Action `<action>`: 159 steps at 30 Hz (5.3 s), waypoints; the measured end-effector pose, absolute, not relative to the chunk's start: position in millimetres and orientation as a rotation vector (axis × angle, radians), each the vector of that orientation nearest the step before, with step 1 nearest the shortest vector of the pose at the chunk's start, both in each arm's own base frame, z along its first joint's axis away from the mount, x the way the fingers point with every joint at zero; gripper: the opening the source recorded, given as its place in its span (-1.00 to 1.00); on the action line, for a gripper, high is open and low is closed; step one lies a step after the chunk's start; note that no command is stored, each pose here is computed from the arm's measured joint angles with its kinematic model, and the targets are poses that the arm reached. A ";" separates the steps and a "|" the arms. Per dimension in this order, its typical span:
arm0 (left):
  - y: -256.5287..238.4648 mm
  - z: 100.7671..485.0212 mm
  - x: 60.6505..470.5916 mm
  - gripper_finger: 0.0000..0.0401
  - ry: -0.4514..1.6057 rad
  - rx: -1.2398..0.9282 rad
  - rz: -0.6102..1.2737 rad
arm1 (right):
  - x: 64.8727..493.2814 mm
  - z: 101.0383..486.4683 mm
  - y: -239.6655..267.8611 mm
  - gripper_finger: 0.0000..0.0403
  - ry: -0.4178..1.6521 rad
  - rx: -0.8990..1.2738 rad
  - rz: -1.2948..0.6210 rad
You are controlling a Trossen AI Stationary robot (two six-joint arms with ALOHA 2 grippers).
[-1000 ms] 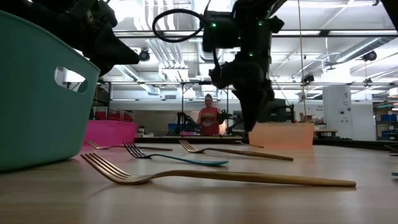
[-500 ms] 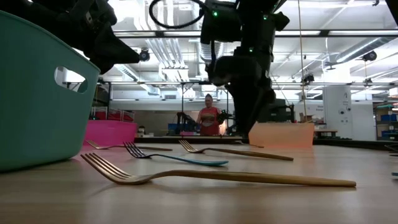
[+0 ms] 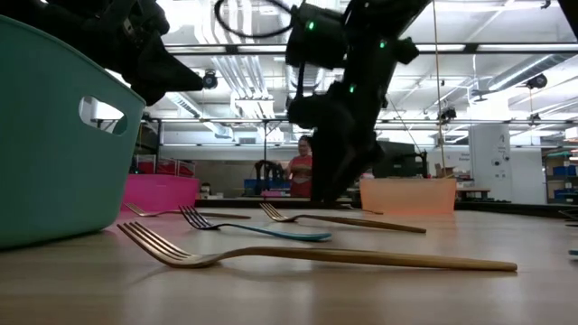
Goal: Sort silverware by color (type)
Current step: Put the gold fork into the orange bin
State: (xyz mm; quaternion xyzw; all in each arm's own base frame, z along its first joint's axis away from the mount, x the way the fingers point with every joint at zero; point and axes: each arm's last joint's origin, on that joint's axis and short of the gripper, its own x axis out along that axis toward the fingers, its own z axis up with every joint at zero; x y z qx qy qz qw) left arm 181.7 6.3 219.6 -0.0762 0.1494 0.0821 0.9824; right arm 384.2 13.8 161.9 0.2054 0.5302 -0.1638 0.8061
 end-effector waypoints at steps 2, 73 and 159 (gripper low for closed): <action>6.3 220.1 181.8 -0.80 0.296 -0.146 0.164 | 387.2 149.8 13.8 -0.17 1.154 0.425 -0.356; 14.6 270.6 150.5 -0.80 -0.047 0.277 0.356 | 264.5 294.7 -218.1 -0.94 1.519 -0.254 -0.141; 15.1 271.5 152.6 -0.80 -0.096 0.073 0.354 | 235.4 189.4 -280.4 -0.81 1.650 -0.198 -0.042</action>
